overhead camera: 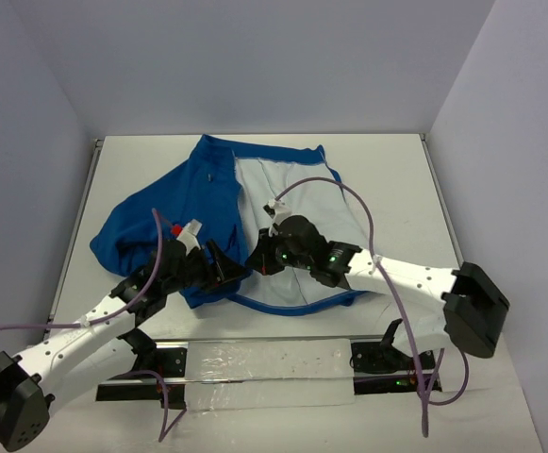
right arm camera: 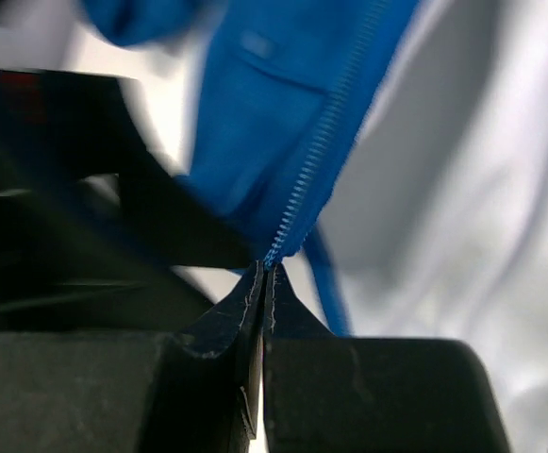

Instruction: Zip up the jacket

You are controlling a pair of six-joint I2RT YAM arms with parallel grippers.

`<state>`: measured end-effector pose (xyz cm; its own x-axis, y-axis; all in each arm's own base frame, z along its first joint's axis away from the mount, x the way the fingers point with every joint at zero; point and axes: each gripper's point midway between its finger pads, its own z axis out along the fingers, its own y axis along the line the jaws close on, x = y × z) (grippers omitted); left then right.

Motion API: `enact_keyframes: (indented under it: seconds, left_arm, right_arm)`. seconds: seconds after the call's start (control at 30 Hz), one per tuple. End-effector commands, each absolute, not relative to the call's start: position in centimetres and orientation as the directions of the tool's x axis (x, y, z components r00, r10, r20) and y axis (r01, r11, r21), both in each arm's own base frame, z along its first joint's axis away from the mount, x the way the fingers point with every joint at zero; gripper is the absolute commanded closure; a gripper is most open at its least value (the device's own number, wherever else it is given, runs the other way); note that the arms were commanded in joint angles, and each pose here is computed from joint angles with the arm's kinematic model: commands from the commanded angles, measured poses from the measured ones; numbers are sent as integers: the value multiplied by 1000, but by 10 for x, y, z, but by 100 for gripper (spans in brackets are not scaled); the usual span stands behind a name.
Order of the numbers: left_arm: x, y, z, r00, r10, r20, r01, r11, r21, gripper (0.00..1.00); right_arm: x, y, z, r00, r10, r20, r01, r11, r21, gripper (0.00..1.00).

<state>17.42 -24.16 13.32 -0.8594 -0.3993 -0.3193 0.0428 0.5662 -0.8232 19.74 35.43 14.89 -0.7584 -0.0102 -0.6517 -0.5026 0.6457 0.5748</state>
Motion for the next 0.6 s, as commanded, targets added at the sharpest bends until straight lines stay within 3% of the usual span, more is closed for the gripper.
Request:
enact_keyframes:
  seconds: [0.0, 0.23, 0.57]
  left_arm:
    - [173, -256, 185, -847, -400, -349, 189, 388, -902, 26]
    - [168, -254, 203, -827, -411, -384, 264, 320, -910, 24]
    - [166, -253, 198, -828, -423, -368, 261, 291, -921, 42]
  right_arm:
    - [193, 360, 200, -694, 26, -719, -602, 528, 600, 100]
    - [185, 366, 224, -698, 65, -714, -622, 439, 648, 100]
    - [185, 369, 223, -713, 71, -698, -610, 429, 666, 100]
